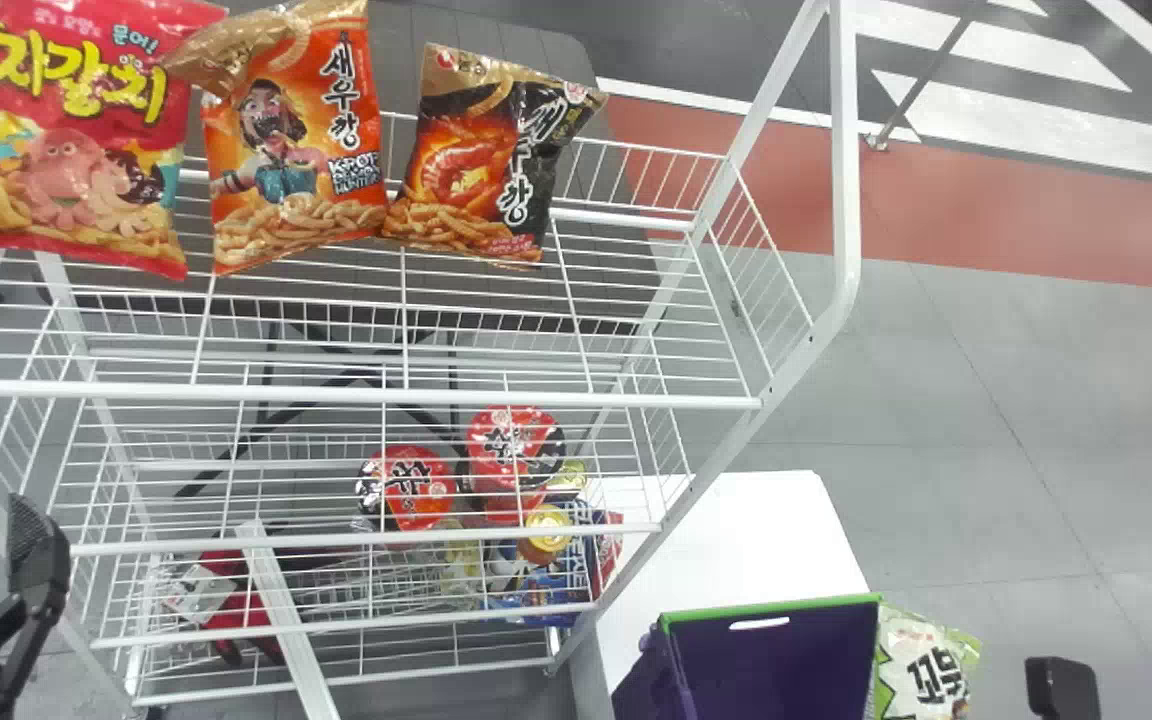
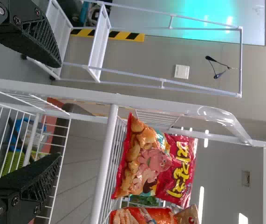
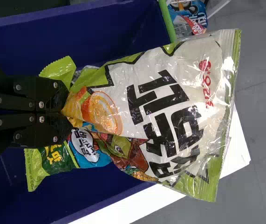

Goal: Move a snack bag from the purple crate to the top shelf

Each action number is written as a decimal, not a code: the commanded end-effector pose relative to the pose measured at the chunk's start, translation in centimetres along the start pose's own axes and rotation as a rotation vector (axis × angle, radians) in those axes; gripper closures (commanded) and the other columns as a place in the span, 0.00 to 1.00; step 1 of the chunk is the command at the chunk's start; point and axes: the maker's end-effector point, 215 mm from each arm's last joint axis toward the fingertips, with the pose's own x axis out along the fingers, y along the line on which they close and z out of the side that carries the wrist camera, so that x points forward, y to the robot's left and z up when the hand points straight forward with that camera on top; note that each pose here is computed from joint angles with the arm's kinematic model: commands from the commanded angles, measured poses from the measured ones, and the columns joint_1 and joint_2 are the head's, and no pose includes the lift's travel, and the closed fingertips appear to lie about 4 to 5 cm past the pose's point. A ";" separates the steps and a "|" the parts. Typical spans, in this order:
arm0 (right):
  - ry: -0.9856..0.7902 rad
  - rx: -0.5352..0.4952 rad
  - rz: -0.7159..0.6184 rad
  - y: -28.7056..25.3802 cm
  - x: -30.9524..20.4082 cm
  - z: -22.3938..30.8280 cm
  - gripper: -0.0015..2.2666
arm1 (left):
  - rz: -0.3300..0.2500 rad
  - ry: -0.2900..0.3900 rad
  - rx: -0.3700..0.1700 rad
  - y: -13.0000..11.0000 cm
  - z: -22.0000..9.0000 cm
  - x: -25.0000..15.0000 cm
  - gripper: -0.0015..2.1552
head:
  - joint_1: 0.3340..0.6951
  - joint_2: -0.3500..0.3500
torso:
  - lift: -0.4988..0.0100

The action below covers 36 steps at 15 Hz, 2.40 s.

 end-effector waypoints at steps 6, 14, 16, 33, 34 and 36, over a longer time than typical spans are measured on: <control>-0.029 -0.019 0.017 0.6 0.4 0.6 0.94 | -0.001 0.008 0.013 0.2 0.2 -0.7 0.07 | 1.00 0.00 | 0.92; -0.025 -0.025 0.025 1.0 0.5 0.4 0.94 | 0.006 0.013 0.020 0.8 0.3 -1.3 0.07 | 1.00 0.00 | 0.99; -0.024 -0.026 0.024 0.8 0.4 0.4 0.94 | 0.006 0.013 0.019 0.8 0.4 -1.3 0.07 | 1.00 0.00 | 1.00; -0.210 0.140 0.416 14.7 -12.9 4.9 0.94 | 0.003 0.033 0.037 0.3 0.0 -1.4 0.07 | 1.00 0.00 | 0.98; -0.234 0.123 0.434 16.2 -14.5 5.7 0.94 | 0.009 0.033 0.036 0.3 0.0 -1.4 0.07 | 1.00 0.00 | 0.98; -0.264 0.059 0.447 18.3 -17.6 7.7 0.94 | 0.009 0.030 0.035 0.3 0.0 -1.4 0.07 | 1.00 0.00 | 0.98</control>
